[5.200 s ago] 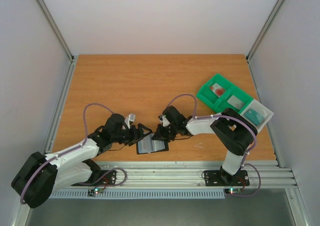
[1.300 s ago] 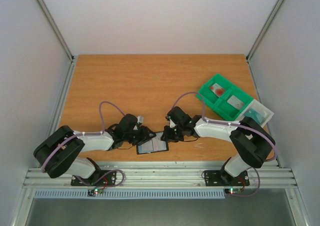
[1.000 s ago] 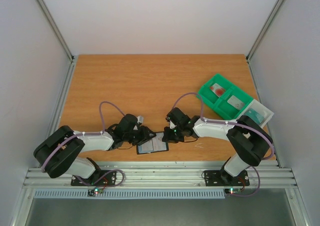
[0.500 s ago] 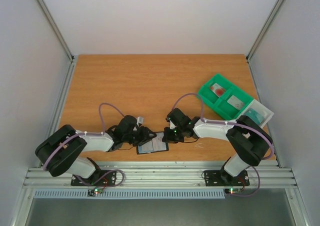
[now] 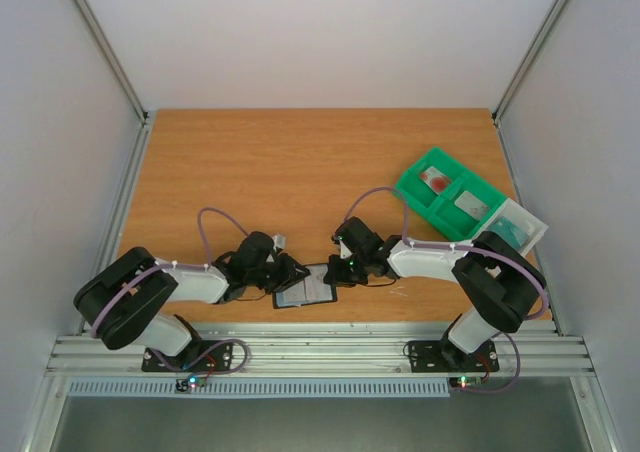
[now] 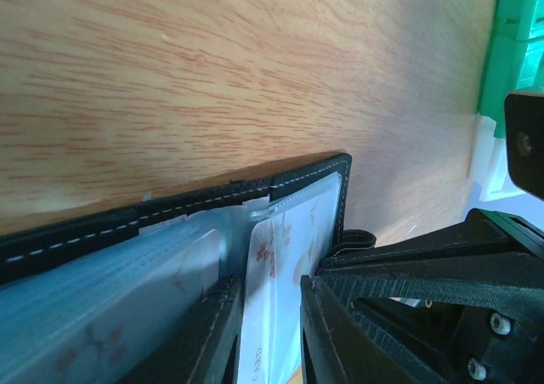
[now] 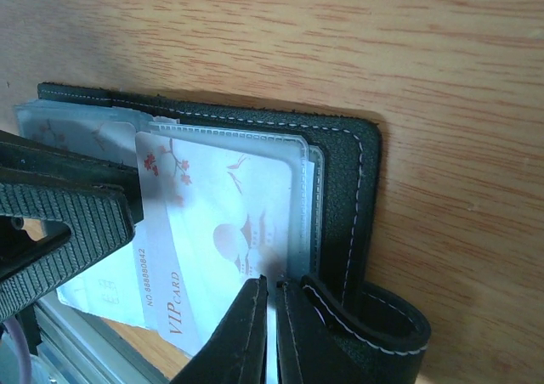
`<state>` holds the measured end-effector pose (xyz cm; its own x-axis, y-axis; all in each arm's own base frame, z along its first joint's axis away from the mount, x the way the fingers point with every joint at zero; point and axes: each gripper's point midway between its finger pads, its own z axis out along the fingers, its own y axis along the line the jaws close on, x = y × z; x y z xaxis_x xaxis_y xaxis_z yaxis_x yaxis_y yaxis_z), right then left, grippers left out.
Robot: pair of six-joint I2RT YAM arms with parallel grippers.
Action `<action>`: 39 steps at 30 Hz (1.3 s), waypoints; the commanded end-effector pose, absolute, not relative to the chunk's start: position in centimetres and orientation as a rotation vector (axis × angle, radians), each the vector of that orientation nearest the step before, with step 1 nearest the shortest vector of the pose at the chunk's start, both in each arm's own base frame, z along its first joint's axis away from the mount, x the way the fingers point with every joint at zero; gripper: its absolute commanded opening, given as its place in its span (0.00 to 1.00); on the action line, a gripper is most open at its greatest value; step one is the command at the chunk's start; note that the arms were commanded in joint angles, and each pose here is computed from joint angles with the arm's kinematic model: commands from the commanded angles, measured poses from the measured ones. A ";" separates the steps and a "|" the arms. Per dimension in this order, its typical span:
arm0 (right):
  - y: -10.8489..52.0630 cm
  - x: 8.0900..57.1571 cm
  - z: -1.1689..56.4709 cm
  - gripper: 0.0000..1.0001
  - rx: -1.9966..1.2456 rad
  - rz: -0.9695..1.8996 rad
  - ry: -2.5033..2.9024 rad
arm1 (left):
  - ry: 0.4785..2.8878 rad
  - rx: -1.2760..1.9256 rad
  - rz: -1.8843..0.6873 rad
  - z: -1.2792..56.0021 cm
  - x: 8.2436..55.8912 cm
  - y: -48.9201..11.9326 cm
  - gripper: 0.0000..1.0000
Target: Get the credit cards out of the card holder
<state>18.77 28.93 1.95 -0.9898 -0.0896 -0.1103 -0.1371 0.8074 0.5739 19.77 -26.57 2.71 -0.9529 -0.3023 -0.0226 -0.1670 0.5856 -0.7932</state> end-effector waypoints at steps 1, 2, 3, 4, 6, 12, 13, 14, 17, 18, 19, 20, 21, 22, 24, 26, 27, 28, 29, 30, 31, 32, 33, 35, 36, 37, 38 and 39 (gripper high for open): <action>27.1 17.3 -0.8 0.06 -0.154 0.814 3.002 | 2.644 -0.377 -1.300 3.3 19.6 -26.5 0.23; 27.2 17.4 -0.6 0.06 -0.154 0.819 2.999 | 2.652 -0.381 -1.281 3.3 19.5 -26.3 0.25; 27.1 17.4 -0.5 0.06 -0.155 0.821 2.995 | 2.651 -0.379 -1.269 3.5 19.5 -26.2 0.27; 27.1 17.4 -0.3 0.06 -0.154 0.819 2.992 | 2.657 -0.380 -1.256 3.6 19.5 -26.0 0.28; 26.9 17.5 -0.2 0.06 -0.155 0.797 2.993 | 2.670 -0.384 -1.224 3.6 19.3 -25.6 0.30; 26.5 17.4 -0.4 0.06 -0.157 0.763 3.010 | 2.718 -0.418 -1.155 2.7 18.7 -24.8 0.33; 26.5 17.3 -0.4 0.06 -0.156 0.763 3.012 | 2.724 -0.421 -1.150 2.5 18.6 -24.8 0.33; 26.5 17.2 -0.5 0.06 -0.154 0.764 3.016 | 2.725 -0.421 -1.149 2.5 18.6 -24.9 0.33; 26.5 17.3 -0.6 0.06 -0.144 0.762 3.016 | 2.722 -0.394 -1.178 2.5 18.6 -25.8 0.34; 26.4 17.3 -0.7 0.06 -0.141 0.760 3.015 | 2.727 -0.385 -1.184 2.4 18.6 -26.1 0.34; 26.4 17.3 -0.7 0.06 -0.133 0.758 3.014 | 2.736 -0.376 -1.178 2.2 18.4 -26.3 0.34; 26.4 17.4 -0.8 0.06 -0.130 0.761 3.011 | 2.739 -0.371 -1.177 2.0 18.2 -26.5 0.34; 26.5 17.4 -0.8 0.06 -0.127 0.766 3.009 | 2.735 -0.374 -1.179 1.8 18.2 -26.6 0.34; 26.5 17.4 -0.8 0.06 -0.121 0.767 3.011 | 2.734 -0.386 -1.183 1.7 18.1 -26.7 0.34; 26.4 17.3 -0.9 0.06 -0.116 0.771 3.009 | 2.735 -0.392 -1.185 1.6 18.1 -26.9 0.33; 26.4 17.3 -0.9 0.06 -0.115 0.770 3.007 | 2.731 -0.384 -1.189 1.7 18.2 -27.0 0.29; 26.3 17.3 -1.0 0.06 -0.116 0.766 3.008 | 2.728 -0.383 -1.190 1.7 18.3 -27.1 0.25; 26.3 17.3 -1.0 0.06 -0.117 0.767 3.008 | 2.722 -0.379 -1.196 1.9 18.4 -27.2 0.22; 26.3 17.3 -1.0 0.06 -0.117 0.765 3.008 | 2.714 -0.377 -1.201 2.2 18.5 -27.2 0.17; 26.2 17.2 -1.0 0.05 -0.115 0.764 3.008 | 2.707 -0.376 -1.205 2.4 18.5 -27.2 0.13; 26.2 17.2 -1.1 0.05 -0.116 0.762 3.009 | 2.701 -0.374 -1.206 2.6 18.6 -27.2 0.08; 26.2 17.2 -1.1 0.05 -0.115 0.761 3.009 | 2.697 -0.370 -1.202 2.7 18.6 -27.1 0.03; 26.2 17.2 -1.2 0.05 -0.112 0.761 3.010 | 2.696 -0.369 -1.193 2.9 18.6 -27.0 0.01; 26.1 17.2 -1.3 0.05 -0.110 0.757 3.010 | 2.692 -0.365 -1.175 3.2 18.6 -26.7 0.01; 26.1 17.2 -1.4 0.05 -0.110 0.754 3.011 | 2.696 -0.363 -1.160 3.1 18.6 -26.5 0.01; 26.1 17.2 -1.4 0.05 -0.108 0.753 3.010 | 2.696 -0.365 -1.146 3.1 18.5 -26.2 0.00; 26.1 17.2 -1.4 0.05 -0.106 0.753 3.012 | 2.695 -0.365 -1.139 3.1 18.5 -26.1 0.00; 26.1 17.2 -1.5 0.05 -0.107 0.752 3.014 | 2.690 -0.361 -1.139 3.2 18.5 -26.0 0.01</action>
